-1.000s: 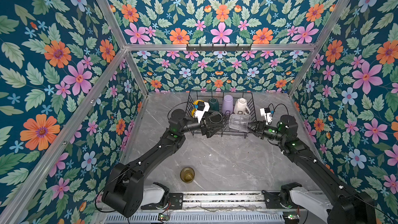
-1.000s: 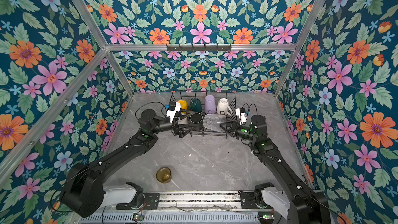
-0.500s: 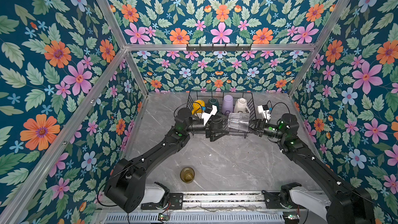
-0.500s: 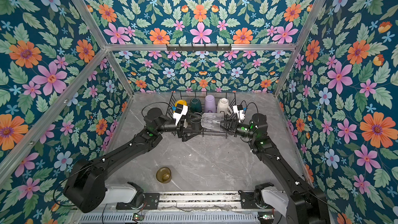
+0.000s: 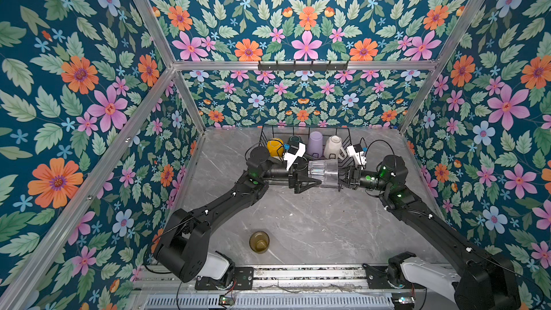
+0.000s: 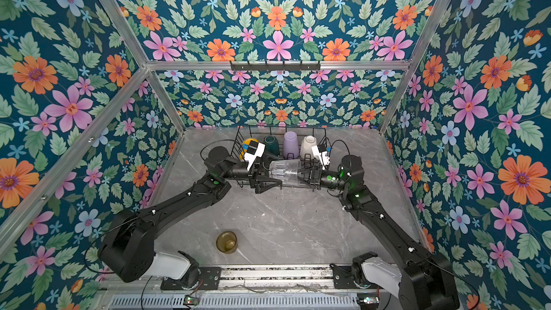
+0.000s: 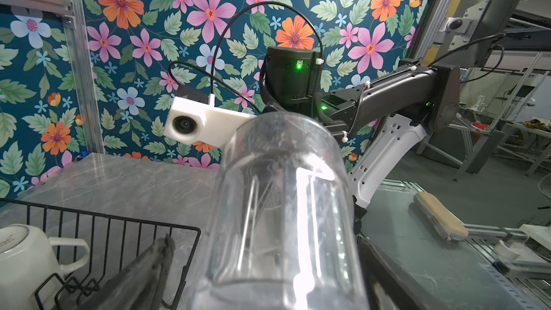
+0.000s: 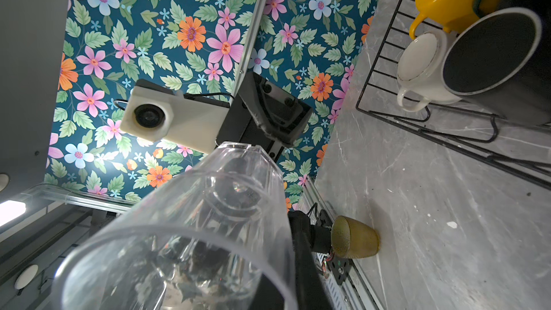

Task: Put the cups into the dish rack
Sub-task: 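Lift the clear glass over the rack while the left gripper moves to take it, then close the left gripper on the clear glass's base while the right holds it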

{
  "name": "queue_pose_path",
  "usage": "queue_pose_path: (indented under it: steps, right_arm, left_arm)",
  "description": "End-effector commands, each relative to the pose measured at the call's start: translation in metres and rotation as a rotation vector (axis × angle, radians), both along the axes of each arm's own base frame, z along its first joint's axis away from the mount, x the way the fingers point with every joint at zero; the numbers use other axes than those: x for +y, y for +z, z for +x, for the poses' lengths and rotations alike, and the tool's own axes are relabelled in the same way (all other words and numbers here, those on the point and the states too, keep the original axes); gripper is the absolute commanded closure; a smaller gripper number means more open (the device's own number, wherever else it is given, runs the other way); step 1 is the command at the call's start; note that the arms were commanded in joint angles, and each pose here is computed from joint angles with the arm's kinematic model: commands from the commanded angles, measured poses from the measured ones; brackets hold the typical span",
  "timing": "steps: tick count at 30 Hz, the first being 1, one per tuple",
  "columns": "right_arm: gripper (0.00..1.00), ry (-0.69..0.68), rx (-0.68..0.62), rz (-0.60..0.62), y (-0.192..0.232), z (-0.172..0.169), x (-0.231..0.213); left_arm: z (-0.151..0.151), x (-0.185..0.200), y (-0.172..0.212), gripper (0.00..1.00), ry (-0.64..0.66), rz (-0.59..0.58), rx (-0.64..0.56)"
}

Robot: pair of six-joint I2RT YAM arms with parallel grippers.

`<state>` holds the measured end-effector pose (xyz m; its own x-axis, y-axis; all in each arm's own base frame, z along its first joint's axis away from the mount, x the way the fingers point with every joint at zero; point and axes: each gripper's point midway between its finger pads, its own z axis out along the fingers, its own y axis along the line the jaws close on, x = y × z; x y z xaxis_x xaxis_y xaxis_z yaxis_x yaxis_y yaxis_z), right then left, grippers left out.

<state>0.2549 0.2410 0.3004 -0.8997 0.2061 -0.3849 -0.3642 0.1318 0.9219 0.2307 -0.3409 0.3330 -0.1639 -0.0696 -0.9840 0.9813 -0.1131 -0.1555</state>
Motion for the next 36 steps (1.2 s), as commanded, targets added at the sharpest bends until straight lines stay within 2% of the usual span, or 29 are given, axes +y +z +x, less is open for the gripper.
queue_pose_path:
  steps: [1,15,28,36]
  right_arm:
    - [1.00,0.025,-0.077,0.022,0.014,-0.002,0.004]
    - [1.00,0.065,-0.083,0.038,0.017,-0.005,0.014]
    - [1.00,0.079,-0.092,0.043,0.022,-0.005,0.017]
    - [1.00,0.080,-0.090,0.042,0.022,-0.004,0.018]
  left_arm:
    - [-0.007,0.000,0.012,0.02,-0.035,-0.036,-0.038]
    - [-0.017,-0.002,0.023,0.08,-0.121,-0.105,-0.010]
    - [-0.017,-0.006,0.016,0.16,-0.145,-0.085,0.024]
    - [-0.018,-0.006,0.020,0.39,-0.150,-0.085,0.015]
